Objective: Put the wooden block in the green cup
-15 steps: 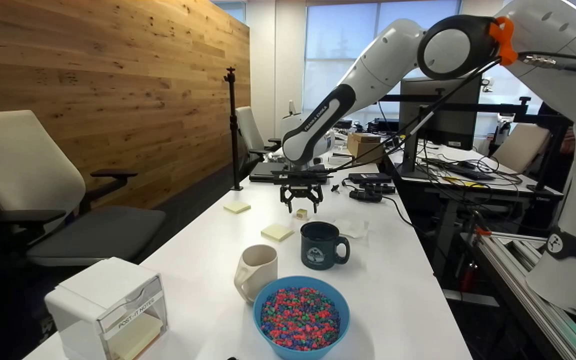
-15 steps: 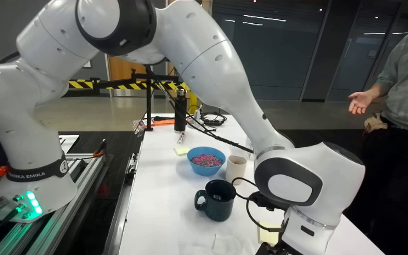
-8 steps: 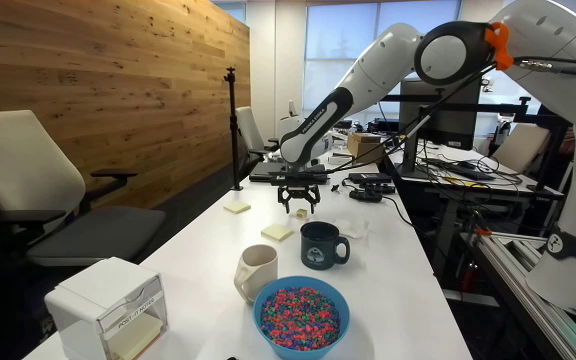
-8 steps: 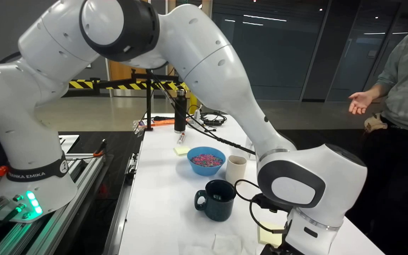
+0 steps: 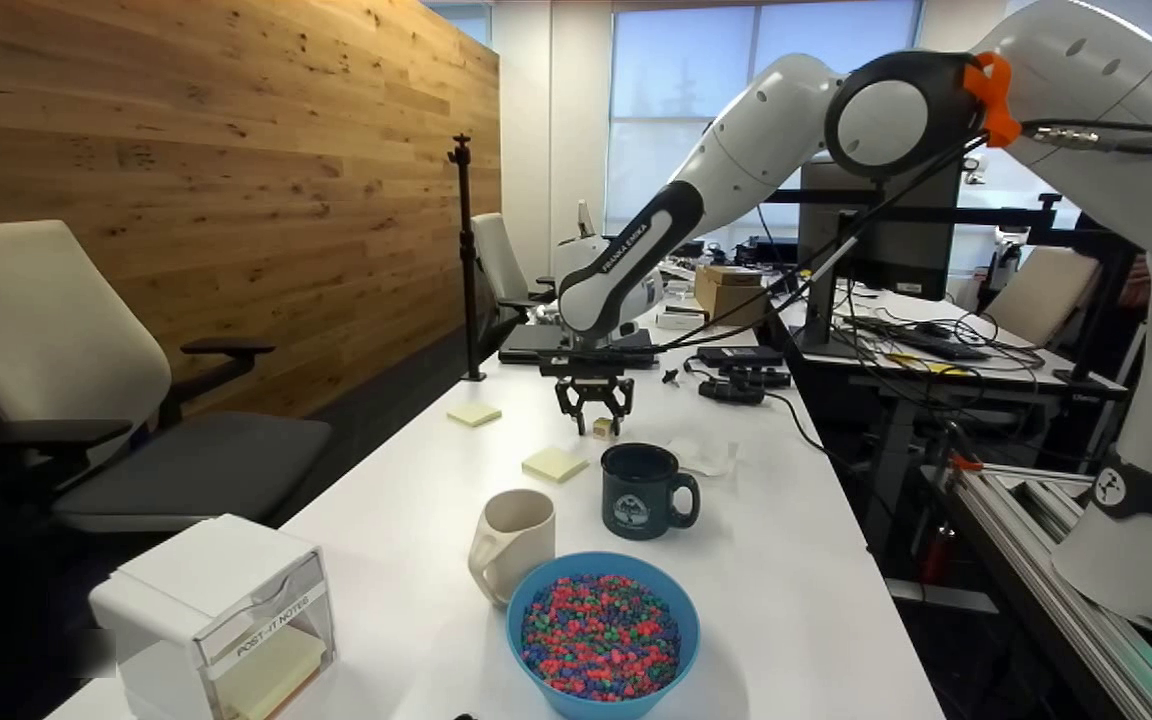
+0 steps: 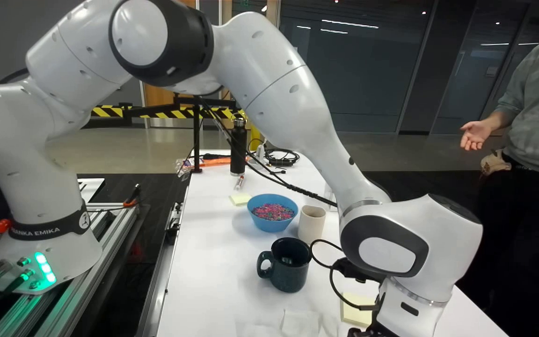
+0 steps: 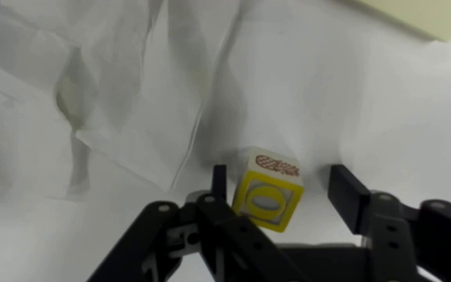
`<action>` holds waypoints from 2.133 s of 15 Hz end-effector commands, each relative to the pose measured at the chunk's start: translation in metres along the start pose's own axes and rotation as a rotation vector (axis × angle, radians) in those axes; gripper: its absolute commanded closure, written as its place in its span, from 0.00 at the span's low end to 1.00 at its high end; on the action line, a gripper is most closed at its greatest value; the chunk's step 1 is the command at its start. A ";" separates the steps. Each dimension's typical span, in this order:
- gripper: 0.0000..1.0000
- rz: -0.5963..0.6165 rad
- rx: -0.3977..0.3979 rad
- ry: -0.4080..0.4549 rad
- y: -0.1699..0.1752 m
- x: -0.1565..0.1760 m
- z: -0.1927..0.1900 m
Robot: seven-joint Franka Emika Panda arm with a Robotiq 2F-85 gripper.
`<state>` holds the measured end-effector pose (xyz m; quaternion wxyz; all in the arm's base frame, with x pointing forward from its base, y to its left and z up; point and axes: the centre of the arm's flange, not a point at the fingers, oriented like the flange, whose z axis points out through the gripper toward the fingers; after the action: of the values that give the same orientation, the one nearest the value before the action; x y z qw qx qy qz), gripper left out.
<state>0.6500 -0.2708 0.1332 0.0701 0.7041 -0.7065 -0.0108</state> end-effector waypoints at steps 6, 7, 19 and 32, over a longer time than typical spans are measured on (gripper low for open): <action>0.91 0.066 0.026 -0.006 0.008 -0.005 -0.032; 0.91 0.063 0.029 -0.007 0.018 -0.010 -0.044; 0.91 -0.115 0.053 0.053 0.112 -0.105 -0.151; 0.91 -0.285 0.048 0.075 0.131 -0.195 -0.134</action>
<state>0.5513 -0.0745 0.2667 0.0773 0.7959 -0.6003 0.0135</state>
